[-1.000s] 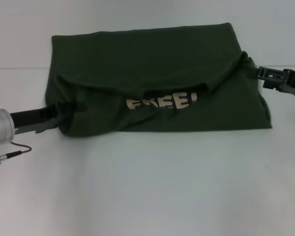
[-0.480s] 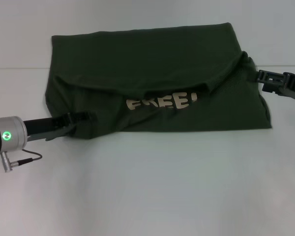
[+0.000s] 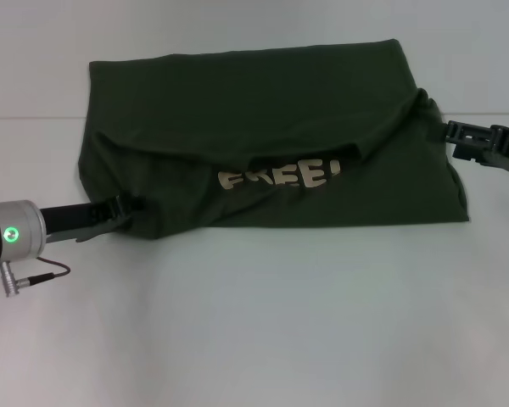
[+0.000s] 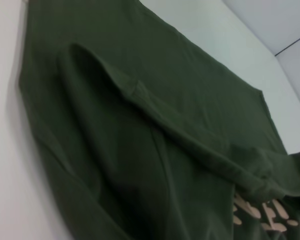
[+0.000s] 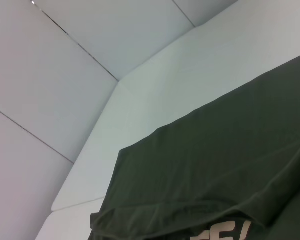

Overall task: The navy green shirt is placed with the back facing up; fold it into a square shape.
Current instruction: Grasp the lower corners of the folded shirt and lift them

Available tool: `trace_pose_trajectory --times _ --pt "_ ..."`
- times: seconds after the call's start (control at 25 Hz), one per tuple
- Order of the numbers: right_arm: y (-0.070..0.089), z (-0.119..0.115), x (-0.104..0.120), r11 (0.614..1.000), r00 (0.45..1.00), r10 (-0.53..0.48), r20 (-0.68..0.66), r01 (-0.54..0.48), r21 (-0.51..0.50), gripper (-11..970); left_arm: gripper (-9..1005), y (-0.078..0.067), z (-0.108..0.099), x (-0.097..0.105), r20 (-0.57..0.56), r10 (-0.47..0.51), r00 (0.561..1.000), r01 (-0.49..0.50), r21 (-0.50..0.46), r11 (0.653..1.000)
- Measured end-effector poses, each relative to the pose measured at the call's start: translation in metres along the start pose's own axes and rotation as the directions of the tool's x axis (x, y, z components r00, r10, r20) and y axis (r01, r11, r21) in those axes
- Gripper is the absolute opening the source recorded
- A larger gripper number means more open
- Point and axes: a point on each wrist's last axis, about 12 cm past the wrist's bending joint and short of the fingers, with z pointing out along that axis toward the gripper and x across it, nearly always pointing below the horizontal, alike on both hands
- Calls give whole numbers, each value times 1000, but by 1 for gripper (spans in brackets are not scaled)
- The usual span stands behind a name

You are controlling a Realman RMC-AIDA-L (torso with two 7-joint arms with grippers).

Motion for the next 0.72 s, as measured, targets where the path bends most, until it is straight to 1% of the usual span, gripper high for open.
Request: trace_pose_trajectory --times 0.12,0.32,0.56,0.64,0.72 --pt "-1 -2 0 1000 1000 9 9 -9 -4 941 686 1 0 1 -11 13 1000 -13 -13 1000" --pt "-1 -3 0 1000 1000 13 9 -13 -12 941 436 1 0 1 -9 16 1000 -16 -16 1000" --pt "1 -3 -1 1000 1000 9 6 -9 -17 941 197 1 0 1 -11 18 1000 -18 -13 1000" --pt "0 -4 -1 1000 1000 7 -1 -7 -13 941 11 0 -1 0 -16 26 1000 -26 -6 1000" --pt "-1 -5 -2 1000 1000 6 -12 -6 -11 941 7 -3 -4 -3 -19 41 999 -41 7 999"
